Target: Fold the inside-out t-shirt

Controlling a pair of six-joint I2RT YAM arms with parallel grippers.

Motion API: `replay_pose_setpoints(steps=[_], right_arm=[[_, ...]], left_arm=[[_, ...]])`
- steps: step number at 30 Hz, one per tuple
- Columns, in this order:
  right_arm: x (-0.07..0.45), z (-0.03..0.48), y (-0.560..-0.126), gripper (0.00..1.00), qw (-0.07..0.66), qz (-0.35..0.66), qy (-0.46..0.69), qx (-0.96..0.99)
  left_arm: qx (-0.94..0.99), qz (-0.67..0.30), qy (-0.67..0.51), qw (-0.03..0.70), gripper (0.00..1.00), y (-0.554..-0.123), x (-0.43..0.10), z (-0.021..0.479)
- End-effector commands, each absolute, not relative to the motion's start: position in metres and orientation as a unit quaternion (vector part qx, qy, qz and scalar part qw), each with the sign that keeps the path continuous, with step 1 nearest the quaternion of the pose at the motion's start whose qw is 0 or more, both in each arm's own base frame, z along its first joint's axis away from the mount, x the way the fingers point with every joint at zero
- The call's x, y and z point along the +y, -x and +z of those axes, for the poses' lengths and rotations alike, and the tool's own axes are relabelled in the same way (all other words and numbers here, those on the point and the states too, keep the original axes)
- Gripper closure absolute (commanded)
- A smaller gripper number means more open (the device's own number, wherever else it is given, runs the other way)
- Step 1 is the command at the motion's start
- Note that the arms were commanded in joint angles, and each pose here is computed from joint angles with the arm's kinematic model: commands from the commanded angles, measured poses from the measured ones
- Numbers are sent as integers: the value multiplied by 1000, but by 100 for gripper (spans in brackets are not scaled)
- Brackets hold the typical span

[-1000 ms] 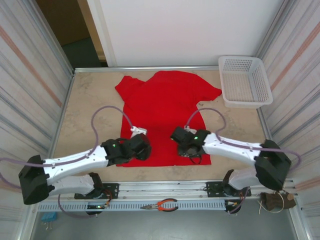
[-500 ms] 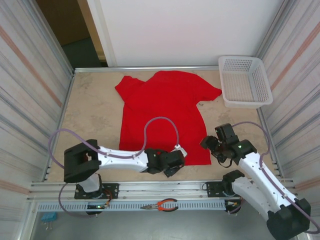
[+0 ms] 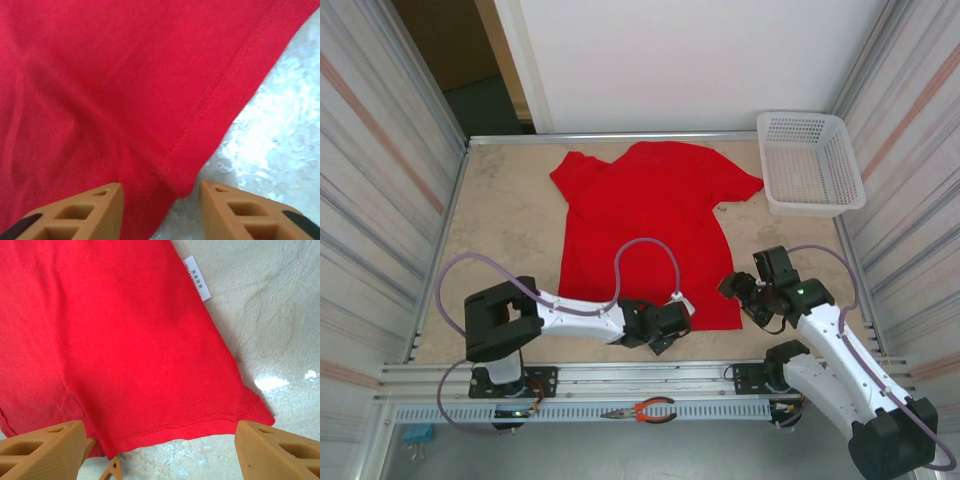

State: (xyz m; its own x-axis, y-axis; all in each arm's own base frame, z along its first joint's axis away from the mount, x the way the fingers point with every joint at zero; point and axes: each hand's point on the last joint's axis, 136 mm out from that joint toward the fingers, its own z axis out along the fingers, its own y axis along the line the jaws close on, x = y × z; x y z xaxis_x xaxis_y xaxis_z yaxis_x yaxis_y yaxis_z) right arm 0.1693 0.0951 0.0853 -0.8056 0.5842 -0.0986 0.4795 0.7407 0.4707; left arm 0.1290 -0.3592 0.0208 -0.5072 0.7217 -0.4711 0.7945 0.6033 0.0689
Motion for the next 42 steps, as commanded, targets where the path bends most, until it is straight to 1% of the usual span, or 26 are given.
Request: replay_pose_setpoints(steps=[1,3,5,8,12,17,21,24,27,32,35,42], right_arm=[[102,98,-172,23,125,241,-277,922],[103,99,-171,23,124,248,-278,920],[106,100,-170,23,123,256,-277,918],[111,102,-169,23,116,272,-276,914],[119,100,-167,23,106,297,-284,905],[134,100,-165,23,100,326,-291,894],[149,102,-163,23,105,332,-296,890],[158,99,-163,22,110,327,-300,890],[162,91,-162,22,108,313,-315,890],[131,66,-153,22,119,238,-376,888],[113,56,-149,24,128,211,-399,883],[94,34,-138,29,108,159,-418,888]], left_arm=[[868,-71,-433,230,67,-134,-353,12],[870,-72,-430,232,81,-137,-352,12],[869,-73,-430,235,92,-138,-352,17],[865,-80,-432,244,100,-140,-353,36],[860,-107,-437,243,100,-140,-357,65],[853,-141,-441,241,99,-140,-360,90],[847,-156,-449,239,97,-136,-363,99],[844,-160,-454,236,100,-134,-365,100],[845,-159,-452,239,100,-135,-363,100],[849,-159,-443,241,100,-136,-360,98],[851,-159,-440,239,100,-135,-359,96],[851,-160,-439,238,100,-136,-361,95]])
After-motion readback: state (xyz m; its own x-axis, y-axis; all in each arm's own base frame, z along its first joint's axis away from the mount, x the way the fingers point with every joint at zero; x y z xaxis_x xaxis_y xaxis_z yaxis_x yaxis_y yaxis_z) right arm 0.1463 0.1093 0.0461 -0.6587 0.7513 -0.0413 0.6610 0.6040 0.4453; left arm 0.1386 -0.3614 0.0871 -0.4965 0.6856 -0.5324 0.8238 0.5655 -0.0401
